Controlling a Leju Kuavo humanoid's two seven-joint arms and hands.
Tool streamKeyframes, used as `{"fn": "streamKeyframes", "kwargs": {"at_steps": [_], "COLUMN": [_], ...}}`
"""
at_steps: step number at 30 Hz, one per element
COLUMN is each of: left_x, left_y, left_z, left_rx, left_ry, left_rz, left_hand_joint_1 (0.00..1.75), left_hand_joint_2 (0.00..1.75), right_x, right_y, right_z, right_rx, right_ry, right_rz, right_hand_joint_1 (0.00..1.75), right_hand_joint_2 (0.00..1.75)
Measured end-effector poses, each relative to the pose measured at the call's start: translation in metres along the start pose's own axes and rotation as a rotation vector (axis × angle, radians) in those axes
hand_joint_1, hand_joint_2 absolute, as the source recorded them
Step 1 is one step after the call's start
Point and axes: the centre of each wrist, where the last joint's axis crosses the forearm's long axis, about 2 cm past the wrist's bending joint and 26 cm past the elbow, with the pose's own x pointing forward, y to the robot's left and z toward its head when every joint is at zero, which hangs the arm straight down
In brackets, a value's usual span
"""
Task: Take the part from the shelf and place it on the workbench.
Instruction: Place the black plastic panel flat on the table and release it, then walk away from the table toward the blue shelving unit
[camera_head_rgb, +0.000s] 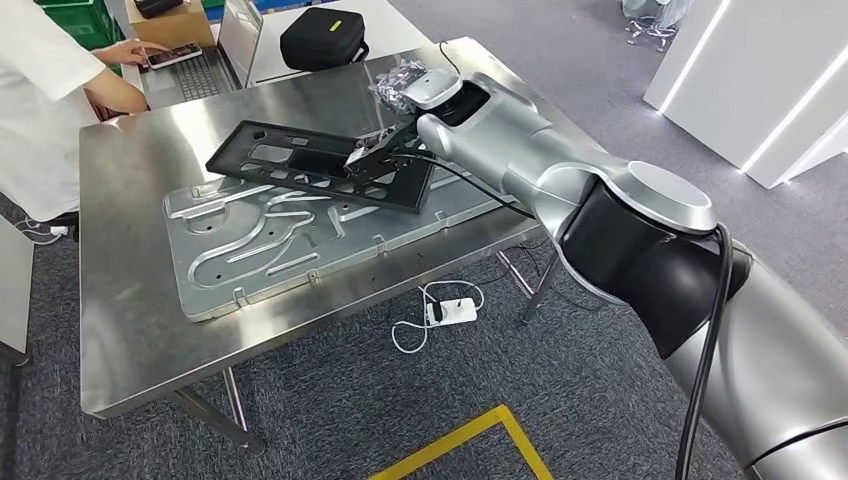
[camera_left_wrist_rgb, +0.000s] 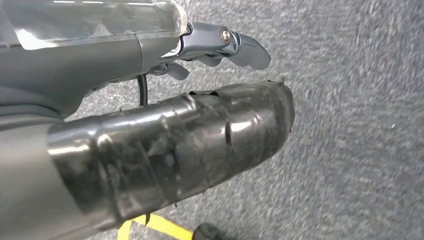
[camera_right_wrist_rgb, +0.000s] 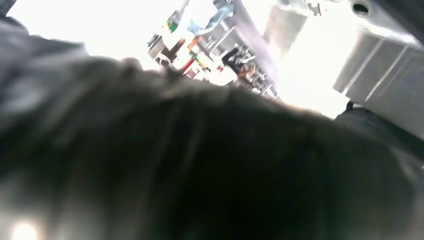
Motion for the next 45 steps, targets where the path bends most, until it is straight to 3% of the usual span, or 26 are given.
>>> {"fn": "streamKeyframes", "kwargs": {"at_steps": [23, 45], "left_x": [0.0, 0.001], "left_y": [0.001, 0.002], "left_z": [0.0, 0.0], "left_rx": [0.004, 0.006], "left_ry": [0.004, -0.006], "left_rz": [0.0, -0.001], "left_hand_joint_1": [0.0, 0.0], "left_hand_joint_2": [0.0, 0.0], "right_x": [-0.005, -0.001], "right_y": [0.013, 0.011], "right_z": [-0.001, -0.002], "right_rx": [0.032, 0.022], "right_ry": [0.0, -0.013], "right_rz": [0.003, 0.007], "right_hand_joint_1": [0.0, 0.0], "right_hand_joint_2": [0.0, 0.0]}}
